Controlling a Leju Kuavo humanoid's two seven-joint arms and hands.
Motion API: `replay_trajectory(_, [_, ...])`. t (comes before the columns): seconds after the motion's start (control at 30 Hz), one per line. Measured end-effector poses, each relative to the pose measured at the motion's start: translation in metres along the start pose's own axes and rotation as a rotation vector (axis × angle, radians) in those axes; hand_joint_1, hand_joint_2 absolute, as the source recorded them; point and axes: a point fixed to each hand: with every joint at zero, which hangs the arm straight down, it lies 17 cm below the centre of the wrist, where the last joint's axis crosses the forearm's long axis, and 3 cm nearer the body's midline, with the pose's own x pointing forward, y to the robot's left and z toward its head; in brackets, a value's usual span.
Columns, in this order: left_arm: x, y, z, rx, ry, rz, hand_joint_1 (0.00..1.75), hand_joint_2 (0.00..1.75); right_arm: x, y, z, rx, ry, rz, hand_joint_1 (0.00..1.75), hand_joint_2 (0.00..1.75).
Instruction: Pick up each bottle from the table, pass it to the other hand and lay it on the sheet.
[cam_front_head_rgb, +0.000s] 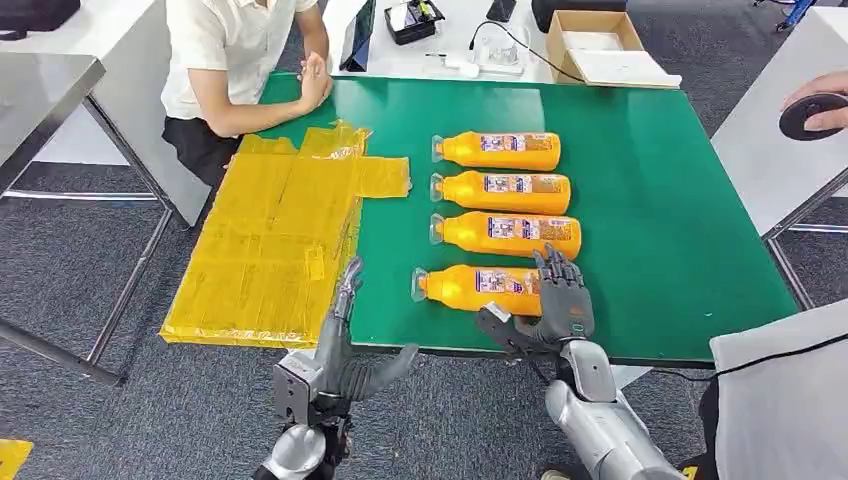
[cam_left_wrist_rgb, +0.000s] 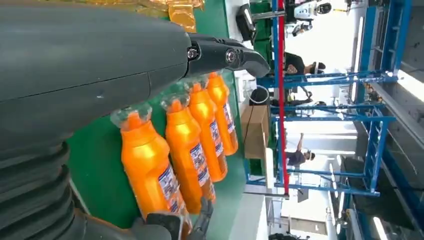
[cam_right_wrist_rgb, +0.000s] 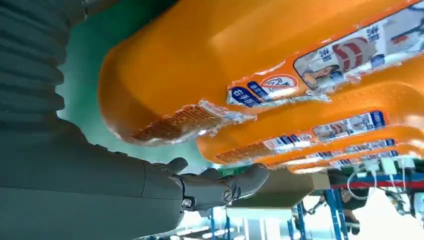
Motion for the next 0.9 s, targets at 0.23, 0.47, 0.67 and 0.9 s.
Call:
replay_trajectory(0.23, [0.005,0.013,-0.002,0.032,-0.01,-0.004,0.0,1.75,-0.018,0.023,-0.001,0.145,0.064,-0.028,0.0,1.75])
replay_trajectory(0.47, [0.003,0.017,-0.003,0.038,-0.005,0.0,0.0,1.75,-0.032,0.033,-0.005,0.253,0.1,-0.009,1.73,1.75])
replay_trajectory(0.67, [0.018,0.025,-0.007,0.079,-0.07,-0.005,0.0,1.75,-0.043,0.036,-0.007,0.322,0.115,0.013,1.75,1.75])
replay_trajectory(0.9, [0.015,0.032,-0.009,0.097,-0.043,0.035,0.0,1.75,-0.039,0.038,-0.008,0.364,0.083,-0.125,1.75,1.75])
